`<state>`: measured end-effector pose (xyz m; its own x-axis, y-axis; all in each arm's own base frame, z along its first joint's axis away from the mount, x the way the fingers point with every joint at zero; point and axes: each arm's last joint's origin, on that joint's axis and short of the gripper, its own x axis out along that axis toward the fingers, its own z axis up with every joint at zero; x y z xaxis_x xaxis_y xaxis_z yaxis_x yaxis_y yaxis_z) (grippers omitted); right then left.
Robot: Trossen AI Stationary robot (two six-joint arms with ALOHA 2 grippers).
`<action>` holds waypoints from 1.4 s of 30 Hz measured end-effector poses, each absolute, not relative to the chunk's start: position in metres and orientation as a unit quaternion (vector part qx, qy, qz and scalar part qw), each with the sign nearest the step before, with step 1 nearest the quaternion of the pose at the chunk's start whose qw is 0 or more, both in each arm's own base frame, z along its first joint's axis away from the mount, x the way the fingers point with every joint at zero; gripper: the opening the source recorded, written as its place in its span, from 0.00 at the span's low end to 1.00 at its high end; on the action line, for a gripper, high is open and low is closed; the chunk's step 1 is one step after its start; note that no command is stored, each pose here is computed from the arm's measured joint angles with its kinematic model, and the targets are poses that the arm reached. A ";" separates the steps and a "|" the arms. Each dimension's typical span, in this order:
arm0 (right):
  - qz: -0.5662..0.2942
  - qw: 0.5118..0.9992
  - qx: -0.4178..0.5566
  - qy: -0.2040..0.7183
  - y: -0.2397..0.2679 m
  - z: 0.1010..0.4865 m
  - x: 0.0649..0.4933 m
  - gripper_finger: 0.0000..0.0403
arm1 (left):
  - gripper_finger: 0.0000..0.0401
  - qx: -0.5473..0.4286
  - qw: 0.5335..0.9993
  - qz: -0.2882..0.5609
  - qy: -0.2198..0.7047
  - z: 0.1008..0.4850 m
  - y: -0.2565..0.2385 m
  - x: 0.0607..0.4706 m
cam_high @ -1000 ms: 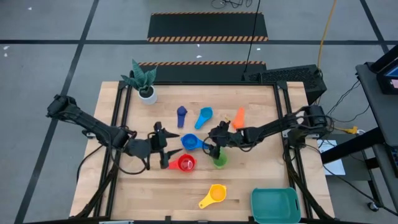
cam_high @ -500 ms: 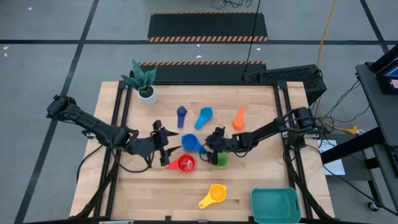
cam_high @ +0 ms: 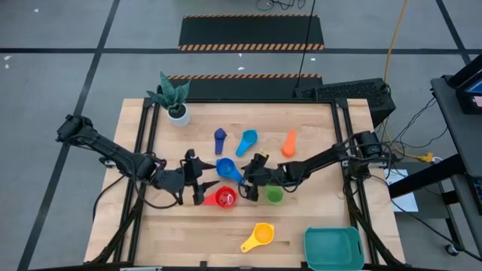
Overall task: Nest measuring cups in basket
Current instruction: Stack the blue measuring cup on top of the red measuring cup
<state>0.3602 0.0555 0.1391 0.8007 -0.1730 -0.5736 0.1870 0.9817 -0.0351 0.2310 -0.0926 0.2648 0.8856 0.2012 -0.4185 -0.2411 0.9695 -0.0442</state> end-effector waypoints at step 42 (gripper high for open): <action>-0.133 0.928 0.078 0.338 0.036 0.120 0.373 0.52 | 0.64 -0.037 0.974 0.114 0.194 0.268 -0.090 0.234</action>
